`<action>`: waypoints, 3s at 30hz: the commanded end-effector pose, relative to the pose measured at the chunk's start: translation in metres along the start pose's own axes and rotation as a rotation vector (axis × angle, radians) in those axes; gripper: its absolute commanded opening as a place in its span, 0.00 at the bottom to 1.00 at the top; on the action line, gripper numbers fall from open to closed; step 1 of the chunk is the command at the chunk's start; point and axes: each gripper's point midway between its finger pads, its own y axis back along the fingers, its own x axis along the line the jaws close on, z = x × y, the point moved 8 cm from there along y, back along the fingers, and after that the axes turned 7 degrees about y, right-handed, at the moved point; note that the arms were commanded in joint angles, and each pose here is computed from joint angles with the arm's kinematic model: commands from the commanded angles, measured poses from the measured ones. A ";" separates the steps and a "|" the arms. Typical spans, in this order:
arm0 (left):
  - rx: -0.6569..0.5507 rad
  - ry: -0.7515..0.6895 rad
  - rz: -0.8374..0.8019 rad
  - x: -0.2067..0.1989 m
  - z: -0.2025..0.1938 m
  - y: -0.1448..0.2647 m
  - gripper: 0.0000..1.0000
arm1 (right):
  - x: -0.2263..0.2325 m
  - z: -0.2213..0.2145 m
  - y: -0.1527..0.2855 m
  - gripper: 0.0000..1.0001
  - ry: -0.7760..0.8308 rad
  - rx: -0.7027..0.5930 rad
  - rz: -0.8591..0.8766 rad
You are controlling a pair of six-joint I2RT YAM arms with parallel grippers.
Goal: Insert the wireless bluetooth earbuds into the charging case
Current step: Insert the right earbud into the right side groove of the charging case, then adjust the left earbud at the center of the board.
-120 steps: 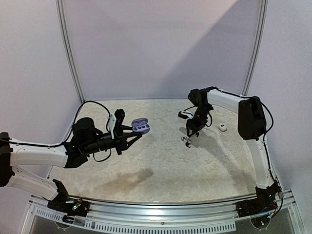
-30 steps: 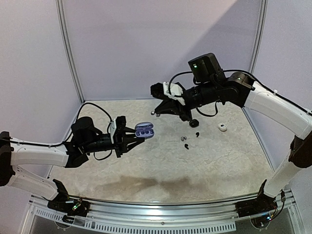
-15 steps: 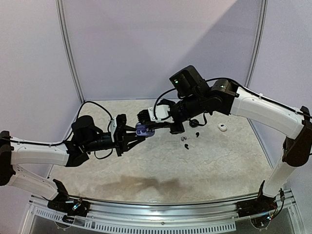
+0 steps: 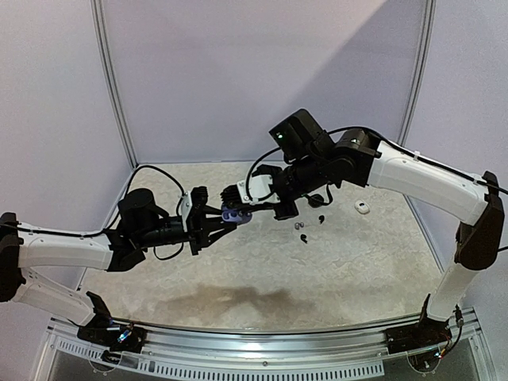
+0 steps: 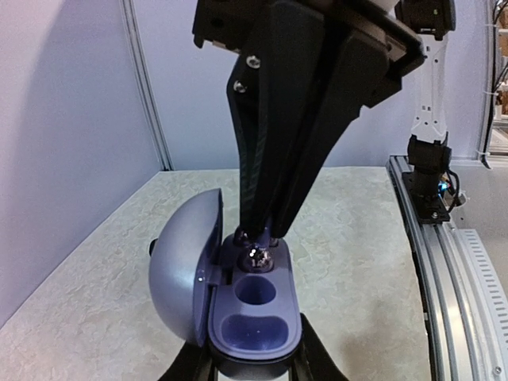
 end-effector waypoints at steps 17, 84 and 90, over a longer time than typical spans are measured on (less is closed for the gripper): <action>-0.019 0.102 0.040 -0.001 0.004 0.001 0.00 | -0.018 0.003 0.025 0.45 -0.082 -0.019 -0.072; 0.016 0.158 0.073 0.004 0.001 -0.003 0.00 | 0.014 -0.310 -0.092 0.18 -1.087 0.410 0.226; 0.017 0.158 0.074 0.004 0.000 -0.002 0.00 | 0.017 -0.306 -0.087 0.18 -1.093 0.405 0.246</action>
